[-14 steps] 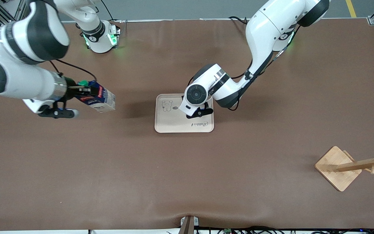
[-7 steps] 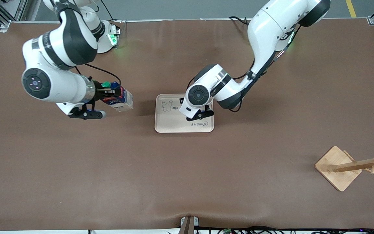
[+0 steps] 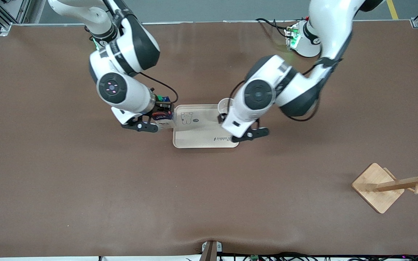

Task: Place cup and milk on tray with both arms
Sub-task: 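Lower the mug onto the tray with the left gripper while the right carries milk, then release the mug and withdraw the left gripper while the right gripper lowers the milk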

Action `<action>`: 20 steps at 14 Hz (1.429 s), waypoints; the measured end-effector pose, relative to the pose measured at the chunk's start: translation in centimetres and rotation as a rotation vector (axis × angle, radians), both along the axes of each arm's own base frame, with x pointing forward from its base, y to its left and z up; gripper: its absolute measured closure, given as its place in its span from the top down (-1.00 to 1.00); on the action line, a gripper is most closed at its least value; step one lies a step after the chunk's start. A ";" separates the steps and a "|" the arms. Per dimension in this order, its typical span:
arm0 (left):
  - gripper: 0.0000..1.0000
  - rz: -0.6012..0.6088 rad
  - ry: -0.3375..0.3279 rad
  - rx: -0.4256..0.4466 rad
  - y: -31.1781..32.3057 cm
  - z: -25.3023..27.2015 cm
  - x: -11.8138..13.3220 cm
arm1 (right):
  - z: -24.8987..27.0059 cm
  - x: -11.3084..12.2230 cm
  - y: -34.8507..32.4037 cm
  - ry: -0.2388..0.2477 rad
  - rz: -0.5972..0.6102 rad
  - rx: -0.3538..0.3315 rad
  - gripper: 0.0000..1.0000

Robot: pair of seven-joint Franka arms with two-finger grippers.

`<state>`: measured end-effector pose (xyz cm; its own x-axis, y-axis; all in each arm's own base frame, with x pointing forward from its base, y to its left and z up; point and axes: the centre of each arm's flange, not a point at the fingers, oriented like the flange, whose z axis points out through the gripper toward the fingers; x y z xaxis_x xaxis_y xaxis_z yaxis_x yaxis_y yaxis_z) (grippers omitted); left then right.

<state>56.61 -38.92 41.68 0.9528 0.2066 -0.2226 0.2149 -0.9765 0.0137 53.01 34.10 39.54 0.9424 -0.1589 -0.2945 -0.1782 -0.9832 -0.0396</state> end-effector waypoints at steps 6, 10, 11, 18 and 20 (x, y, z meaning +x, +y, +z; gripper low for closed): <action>1.00 0.074 -0.140 0.094 10.7 5.5 4.7 | -4.4 -1.3 6.5 0.015 -0.034 0.024 0.37; 1.00 0.068 -0.191 0.123 16.9 7.6 6.7 | -6.1 -1.8 7.6 0.034 -0.028 0.005 0.37; 1.00 0.047 -0.202 0.120 18.9 8.4 7.2 | -6.1 -1.7 7.6 0.034 -0.029 0.004 0.37; 1.00 -0.026 -0.220 0.138 27.8 12.9 7.3 | -6.3 -1.6 7.6 0.033 -0.031 0.003 1.00; 1.00 -0.040 -0.242 0.147 29.4 15.0 6.6 | -6.0 -1.4 7.5 0.028 -0.033 0.005 1.00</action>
